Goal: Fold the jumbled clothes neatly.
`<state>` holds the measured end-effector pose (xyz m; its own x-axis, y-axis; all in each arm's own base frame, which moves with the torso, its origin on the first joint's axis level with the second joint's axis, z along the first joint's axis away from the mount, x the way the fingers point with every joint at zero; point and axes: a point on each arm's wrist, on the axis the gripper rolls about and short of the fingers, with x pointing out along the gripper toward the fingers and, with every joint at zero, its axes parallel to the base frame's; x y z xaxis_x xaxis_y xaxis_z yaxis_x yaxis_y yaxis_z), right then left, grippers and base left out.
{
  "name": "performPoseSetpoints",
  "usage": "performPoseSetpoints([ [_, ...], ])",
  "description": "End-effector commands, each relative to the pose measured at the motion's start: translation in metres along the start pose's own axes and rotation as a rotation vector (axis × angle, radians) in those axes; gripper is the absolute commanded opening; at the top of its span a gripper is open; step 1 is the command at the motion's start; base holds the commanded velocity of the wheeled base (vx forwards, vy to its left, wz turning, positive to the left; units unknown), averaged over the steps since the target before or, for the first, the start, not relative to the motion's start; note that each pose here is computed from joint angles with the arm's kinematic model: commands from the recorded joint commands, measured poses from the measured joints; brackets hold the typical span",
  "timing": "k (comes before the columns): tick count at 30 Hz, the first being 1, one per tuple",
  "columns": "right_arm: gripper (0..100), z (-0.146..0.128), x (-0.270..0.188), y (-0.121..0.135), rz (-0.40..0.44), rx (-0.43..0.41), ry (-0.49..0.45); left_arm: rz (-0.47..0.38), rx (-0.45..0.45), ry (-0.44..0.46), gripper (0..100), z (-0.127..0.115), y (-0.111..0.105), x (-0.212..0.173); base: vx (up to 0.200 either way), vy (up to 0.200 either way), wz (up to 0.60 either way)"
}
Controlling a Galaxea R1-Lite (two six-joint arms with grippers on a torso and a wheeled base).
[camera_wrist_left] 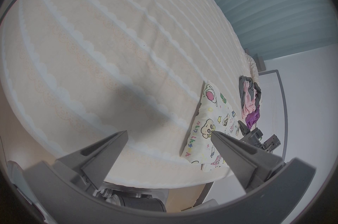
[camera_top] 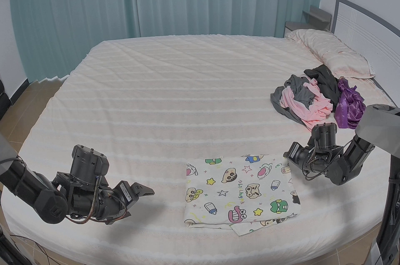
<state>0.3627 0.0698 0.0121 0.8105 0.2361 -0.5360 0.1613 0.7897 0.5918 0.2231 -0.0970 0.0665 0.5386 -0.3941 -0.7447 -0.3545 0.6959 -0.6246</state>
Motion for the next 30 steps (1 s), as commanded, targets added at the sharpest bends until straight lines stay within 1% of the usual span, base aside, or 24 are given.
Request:
performPoseSetpoints([
  [1, 0, 0.001, 0.001, -0.002, -0.005, 0.002, -0.001, 0.002, -0.001, 0.001, 100, 0.0, 0.0, 0.001, 0.0, 0.0, 0.0],
  [4, 0, 0.003, 0.002, -0.002, -0.004, 0.005, -0.007, 0.002, -0.001, 0.001, 100, 0.0, 0.0, 0.001, 0.0, 0.0, 0.0],
  [5, 100, 0.004, 0.002, -0.002, -0.005, 0.005, -0.008, 0.002, -0.001, 0.001, 100, 0.0, 0.0, 0.001, 0.0, 0.0, 0.0],
  [12, 100, 0.007, -0.008, 0.0, -0.006, 0.027, -0.017, -0.006, 0.002, -0.004, 100, 0.002, -0.003, 0.002, 0.0, 0.0, 0.0],
  [17, 100, -0.001, -0.031, -0.002, -0.014, 0.02, 0.011, -0.036, 0.033, -0.004, 100, 0.007, -0.02, 0.016, 0.0, 0.0, 0.0],
  [20, 100, -0.014, -0.042, -0.004, -0.019, 0.008, 0.059, -0.045, 0.06, 0.005, 100, 0.007, -0.032, 0.03, 0.0, 0.0, 0.0],
  [22, 100, -0.027, -0.048, -0.004, -0.015, -0.012, 0.111, -0.062, 0.085, 0.011, 100, 0.008, -0.04, 0.038, 0.0, 0.0, 0.0],
  [23, 100, -0.03, -0.05, -0.004, -0.015, -0.015, 0.121, -0.063, 0.093, 0.011, 100, 0.009, -0.042, 0.04, 0.0, 0.0, 0.0],
  [25, 100, -0.045, -0.053, -0.005, -0.019, -0.051, 0.18, -0.071, 0.153, 0.011, 100, 0.012, -0.049, 0.053, 0.0, 0.0, 0.0],
  [26, 100, -0.048, -0.053, -0.005, -0.021, -0.058, 0.189, -0.071, 0.162, 0.011, 100, 0.013, -0.05, 0.055, 0.0, 0.0, 0.0],
  [27, 100, -0.052, -0.053, -0.004, -0.018, -0.072, 0.204, -0.073, 0.19, 0.009, 100, 0.016, -0.054, 0.064, 0.0, 0.0, 0.0],
  [30, 100, -0.056, -0.053, -0.005, -0.019, -0.074, 0.221, -0.063, 0.236, 0.021, 100, 0.015, -0.056, 0.081, 0.0, 0.0, 0.0],
])
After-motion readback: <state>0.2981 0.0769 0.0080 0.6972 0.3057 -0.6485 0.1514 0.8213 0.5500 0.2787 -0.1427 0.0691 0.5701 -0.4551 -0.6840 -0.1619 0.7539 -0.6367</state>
